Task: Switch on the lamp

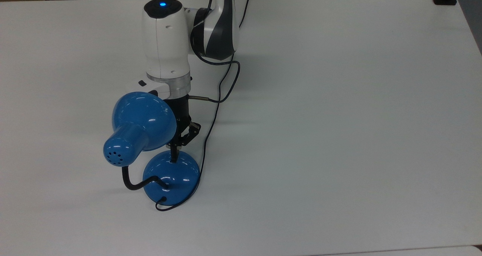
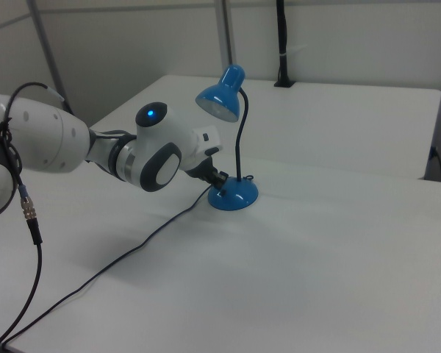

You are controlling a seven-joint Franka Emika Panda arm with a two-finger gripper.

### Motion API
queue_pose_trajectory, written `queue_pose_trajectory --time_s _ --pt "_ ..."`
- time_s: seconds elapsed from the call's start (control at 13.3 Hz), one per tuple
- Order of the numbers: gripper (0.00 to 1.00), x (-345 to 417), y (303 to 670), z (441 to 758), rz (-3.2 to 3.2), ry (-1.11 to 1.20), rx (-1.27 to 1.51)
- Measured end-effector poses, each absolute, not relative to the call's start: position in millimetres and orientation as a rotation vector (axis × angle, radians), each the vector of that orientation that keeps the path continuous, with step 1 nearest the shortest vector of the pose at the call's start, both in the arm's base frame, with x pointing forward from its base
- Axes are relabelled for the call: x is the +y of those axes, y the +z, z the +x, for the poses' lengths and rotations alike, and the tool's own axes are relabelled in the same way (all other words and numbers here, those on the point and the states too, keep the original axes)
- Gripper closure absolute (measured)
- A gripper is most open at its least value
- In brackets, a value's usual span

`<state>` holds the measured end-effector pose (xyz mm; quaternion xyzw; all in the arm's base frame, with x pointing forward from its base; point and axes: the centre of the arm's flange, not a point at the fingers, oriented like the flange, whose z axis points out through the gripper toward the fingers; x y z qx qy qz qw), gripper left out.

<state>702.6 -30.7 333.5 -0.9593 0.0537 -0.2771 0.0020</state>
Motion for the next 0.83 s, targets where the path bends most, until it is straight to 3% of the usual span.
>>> queue_pose_trajectory --time_s 0.83 --pt "0.99 -32.5 323.7 717.9 -2.992 -0.884 0.207"
